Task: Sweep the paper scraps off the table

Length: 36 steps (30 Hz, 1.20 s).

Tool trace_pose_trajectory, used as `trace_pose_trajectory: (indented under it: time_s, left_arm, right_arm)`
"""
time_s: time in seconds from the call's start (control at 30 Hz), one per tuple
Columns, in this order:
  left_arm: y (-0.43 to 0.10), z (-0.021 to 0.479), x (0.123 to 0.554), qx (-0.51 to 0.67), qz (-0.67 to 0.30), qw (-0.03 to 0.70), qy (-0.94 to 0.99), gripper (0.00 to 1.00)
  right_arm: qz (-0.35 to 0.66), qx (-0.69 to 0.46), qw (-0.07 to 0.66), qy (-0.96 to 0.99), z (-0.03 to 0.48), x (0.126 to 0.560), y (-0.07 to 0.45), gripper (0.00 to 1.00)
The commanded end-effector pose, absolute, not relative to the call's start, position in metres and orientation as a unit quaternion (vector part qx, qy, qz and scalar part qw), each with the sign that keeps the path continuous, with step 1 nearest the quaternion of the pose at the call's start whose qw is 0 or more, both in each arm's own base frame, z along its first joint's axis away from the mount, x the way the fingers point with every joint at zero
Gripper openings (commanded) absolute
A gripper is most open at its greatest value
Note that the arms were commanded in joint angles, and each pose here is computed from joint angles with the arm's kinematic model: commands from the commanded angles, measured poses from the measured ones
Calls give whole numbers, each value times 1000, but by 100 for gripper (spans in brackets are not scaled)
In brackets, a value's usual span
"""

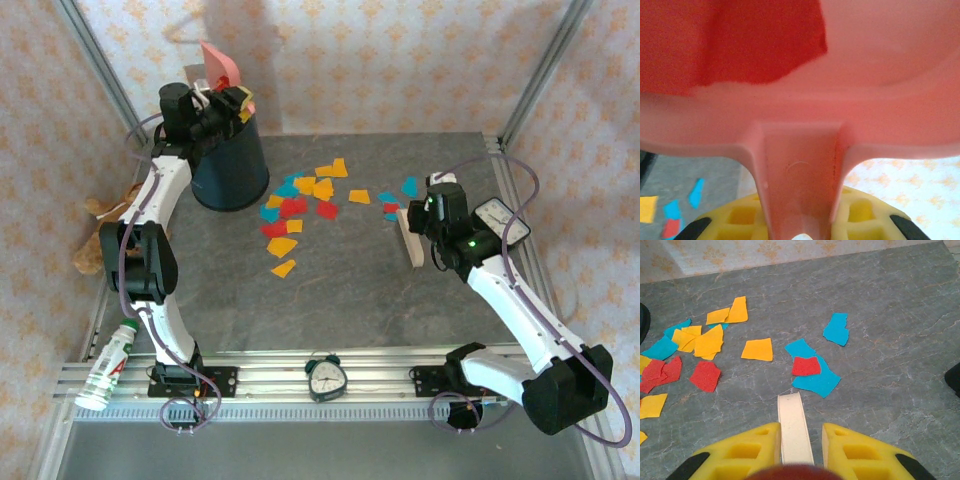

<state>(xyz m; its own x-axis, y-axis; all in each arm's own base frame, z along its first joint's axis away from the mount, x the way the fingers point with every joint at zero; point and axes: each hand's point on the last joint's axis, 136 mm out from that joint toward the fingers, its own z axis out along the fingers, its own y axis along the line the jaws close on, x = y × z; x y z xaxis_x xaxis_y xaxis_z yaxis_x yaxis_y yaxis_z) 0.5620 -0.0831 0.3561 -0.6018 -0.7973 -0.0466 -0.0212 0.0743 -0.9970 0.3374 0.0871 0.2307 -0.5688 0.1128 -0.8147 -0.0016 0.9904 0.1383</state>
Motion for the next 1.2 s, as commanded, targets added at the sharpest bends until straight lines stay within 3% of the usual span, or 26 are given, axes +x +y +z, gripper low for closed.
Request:
trace_pose_trajectory:
  time_s: [0.0,0.57,0.87,1.17]
  left_arm:
    - [-81,408,554,-282,-666,346,598,0]
    - [-83,424,546,-281,-701,332,566,0]
    - [-89,399,519,-232,-581,360,692,0]
    - [-93,351,464,-134,-375,350,848,0]
  right_arm:
    - [69,39,469,880,234,339,87,0]
    - [72,48,476,875,237,342,87,0]
    - [109,80,497,857,249,362,80,0]
    - [173,116,497,842,260,404,79,0]
